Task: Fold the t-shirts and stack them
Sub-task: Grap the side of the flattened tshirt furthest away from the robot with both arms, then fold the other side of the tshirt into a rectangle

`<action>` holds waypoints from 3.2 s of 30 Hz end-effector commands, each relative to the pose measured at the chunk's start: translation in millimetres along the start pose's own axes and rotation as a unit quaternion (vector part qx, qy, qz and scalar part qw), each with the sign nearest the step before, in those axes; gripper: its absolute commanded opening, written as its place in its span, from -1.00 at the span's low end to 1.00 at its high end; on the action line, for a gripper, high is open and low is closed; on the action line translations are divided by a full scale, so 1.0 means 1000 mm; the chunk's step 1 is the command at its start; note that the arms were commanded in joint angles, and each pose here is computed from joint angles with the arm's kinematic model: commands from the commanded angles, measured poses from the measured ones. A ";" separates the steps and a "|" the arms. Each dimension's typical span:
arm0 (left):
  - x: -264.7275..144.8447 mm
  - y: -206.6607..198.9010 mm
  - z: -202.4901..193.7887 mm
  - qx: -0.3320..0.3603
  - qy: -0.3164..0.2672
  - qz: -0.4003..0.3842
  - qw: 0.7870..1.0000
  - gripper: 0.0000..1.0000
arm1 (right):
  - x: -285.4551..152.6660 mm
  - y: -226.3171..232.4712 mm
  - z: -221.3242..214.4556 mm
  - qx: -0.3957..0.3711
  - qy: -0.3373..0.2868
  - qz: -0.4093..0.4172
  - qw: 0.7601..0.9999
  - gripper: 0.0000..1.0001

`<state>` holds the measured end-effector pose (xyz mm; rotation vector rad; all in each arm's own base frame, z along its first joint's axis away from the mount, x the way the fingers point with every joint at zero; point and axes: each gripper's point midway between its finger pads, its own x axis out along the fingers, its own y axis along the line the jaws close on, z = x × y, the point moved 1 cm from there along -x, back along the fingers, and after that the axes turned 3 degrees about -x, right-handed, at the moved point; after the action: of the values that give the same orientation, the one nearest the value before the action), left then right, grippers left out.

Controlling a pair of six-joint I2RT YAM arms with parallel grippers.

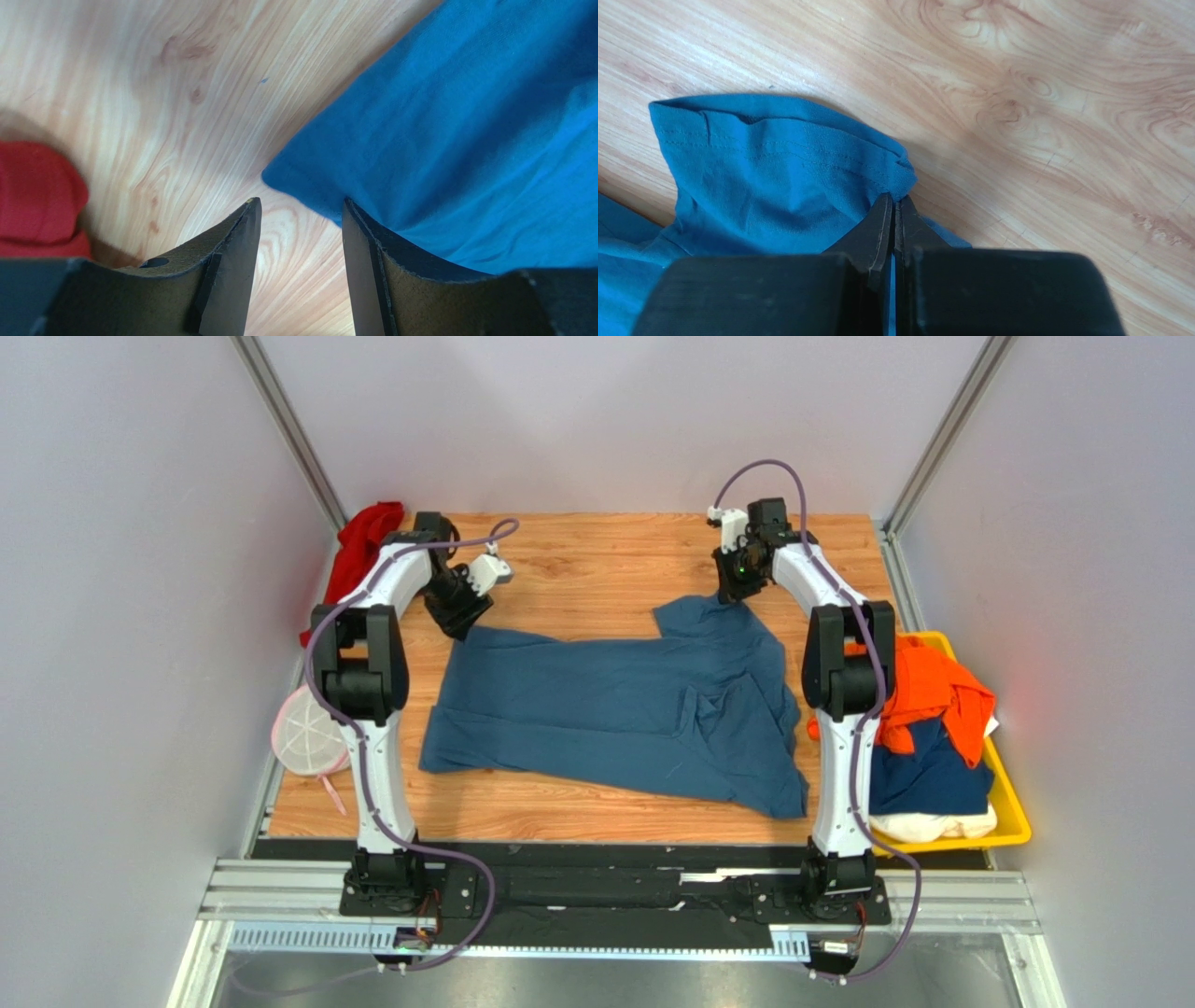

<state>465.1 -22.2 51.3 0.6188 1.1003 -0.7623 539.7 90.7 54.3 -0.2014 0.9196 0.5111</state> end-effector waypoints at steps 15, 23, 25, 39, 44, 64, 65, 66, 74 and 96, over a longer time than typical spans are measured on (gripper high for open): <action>0.010 0.017 0.019 0.016 -0.026 -0.025 0.999 0.07 | -0.032 0.006 0.010 -0.021 -0.013 -0.005 1.000 -1.00; 0.015 0.011 0.016 0.018 -0.025 -0.043 0.999 0.02 | -0.036 0.008 0.009 -0.022 -0.012 -0.005 1.000 -1.00; 0.016 0.008 0.015 0.018 -0.024 -0.052 0.998 0.02 | -0.037 0.008 0.009 -0.022 -0.012 -0.004 1.000 -1.00; 0.028 0.005 0.007 0.012 -0.009 -0.066 0.998 -0.78 | -0.047 0.012 0.006 -0.026 -0.013 -0.006 1.000 -1.00; 0.021 0.013 0.013 0.004 -0.016 -0.042 0.999 -1.00 | -0.055 0.012 0.016 -0.029 -0.024 -0.010 0.999 -1.00; -0.026 -0.003 0.006 -0.012 0.005 0.011 1.000 -1.00 | -0.128 0.045 0.023 -0.050 -0.052 0.004 0.997 -1.00; -0.027 -0.004 0.006 -0.012 0.005 0.013 1.000 -1.00 | -0.127 0.047 0.012 -0.048 -0.041 0.008 0.998 -1.00; -0.030 -0.004 0.005 -0.012 0.005 0.016 1.000 -1.00 | -0.130 0.049 0.008 -0.048 -0.040 0.009 0.998 -1.00; -0.056 -0.007 0.016 -0.007 -0.004 0.044 0.999 -1.00 | -0.157 0.077 -0.022 -0.054 -0.034 0.033 0.997 -1.00; -0.092 -0.048 0.016 0.011 -0.003 0.063 0.998 -1.00 | -0.213 0.131 -0.085 -0.064 -0.034 0.081 0.994 -1.00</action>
<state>420.3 -44.3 114.2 0.6892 1.0870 -0.7078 324.3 95.5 175.0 -0.2225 0.8650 0.6807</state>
